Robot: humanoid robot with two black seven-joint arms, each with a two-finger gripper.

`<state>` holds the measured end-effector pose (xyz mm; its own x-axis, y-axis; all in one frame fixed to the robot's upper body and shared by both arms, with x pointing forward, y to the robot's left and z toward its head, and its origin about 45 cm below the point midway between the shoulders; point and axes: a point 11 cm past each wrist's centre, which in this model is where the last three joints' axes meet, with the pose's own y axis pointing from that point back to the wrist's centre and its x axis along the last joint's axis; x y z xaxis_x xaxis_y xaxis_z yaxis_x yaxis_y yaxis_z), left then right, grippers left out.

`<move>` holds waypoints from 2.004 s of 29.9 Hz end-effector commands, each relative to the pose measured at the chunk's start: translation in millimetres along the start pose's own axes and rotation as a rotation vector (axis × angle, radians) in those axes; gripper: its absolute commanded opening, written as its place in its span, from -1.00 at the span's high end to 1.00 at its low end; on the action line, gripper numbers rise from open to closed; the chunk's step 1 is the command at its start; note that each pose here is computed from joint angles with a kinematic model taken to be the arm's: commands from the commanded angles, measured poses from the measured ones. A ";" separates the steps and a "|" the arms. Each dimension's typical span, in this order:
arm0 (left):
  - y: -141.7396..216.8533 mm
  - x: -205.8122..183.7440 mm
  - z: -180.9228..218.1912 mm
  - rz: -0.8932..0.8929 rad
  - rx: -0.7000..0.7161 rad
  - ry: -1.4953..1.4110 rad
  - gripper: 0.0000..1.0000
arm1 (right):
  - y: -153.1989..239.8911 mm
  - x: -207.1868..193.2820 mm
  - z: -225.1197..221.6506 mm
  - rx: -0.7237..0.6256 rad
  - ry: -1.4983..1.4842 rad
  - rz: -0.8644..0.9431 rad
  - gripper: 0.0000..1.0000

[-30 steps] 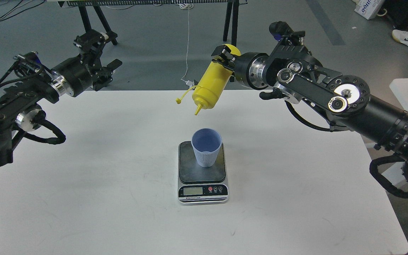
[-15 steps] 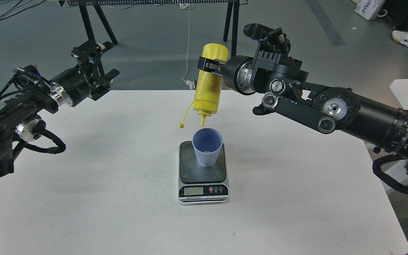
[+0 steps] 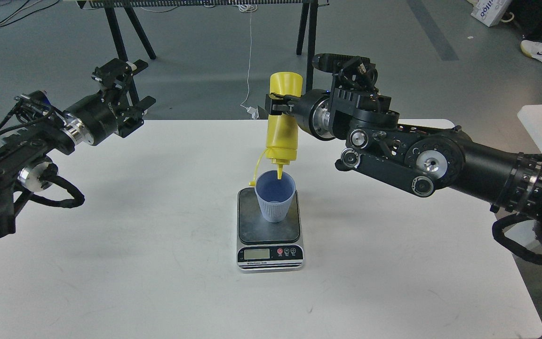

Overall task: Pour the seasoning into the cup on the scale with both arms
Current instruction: 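Hold the inverted bottle above the cup to pour, then turn the bottle upright and lower it back onto the table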

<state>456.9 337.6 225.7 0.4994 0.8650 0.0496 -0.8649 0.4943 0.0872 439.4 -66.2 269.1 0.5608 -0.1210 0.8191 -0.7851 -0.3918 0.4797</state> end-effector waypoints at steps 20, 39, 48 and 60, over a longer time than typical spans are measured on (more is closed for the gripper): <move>35.4 22.8 -25.4 0.056 0.079 -0.013 -0.84 | 15.3 124.8 -4.2 0.168 -0.867 0.050 0.98; 43.5 38.5 -13.7 0.087 0.069 -0.033 -0.87 | 64.0 -0.1 260.7 0.358 -2.493 0.146 0.98; 34.1 27.4 -16.6 0.065 0.062 -0.019 -0.87 | 79.3 -147.8 259.4 0.112 -2.599 0.057 0.98; 35.7 28.9 -16.9 0.066 0.067 -0.023 -0.87 | 84.6 -211.8 229.0 -0.024 -2.553 -0.104 0.97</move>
<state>439.8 380.9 213.2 0.4434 0.8928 0.0788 -0.8909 0.4294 0.1482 319.1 -286.1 68.4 -0.3151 -0.3949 -0.8630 -0.7537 -0.4485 0.4804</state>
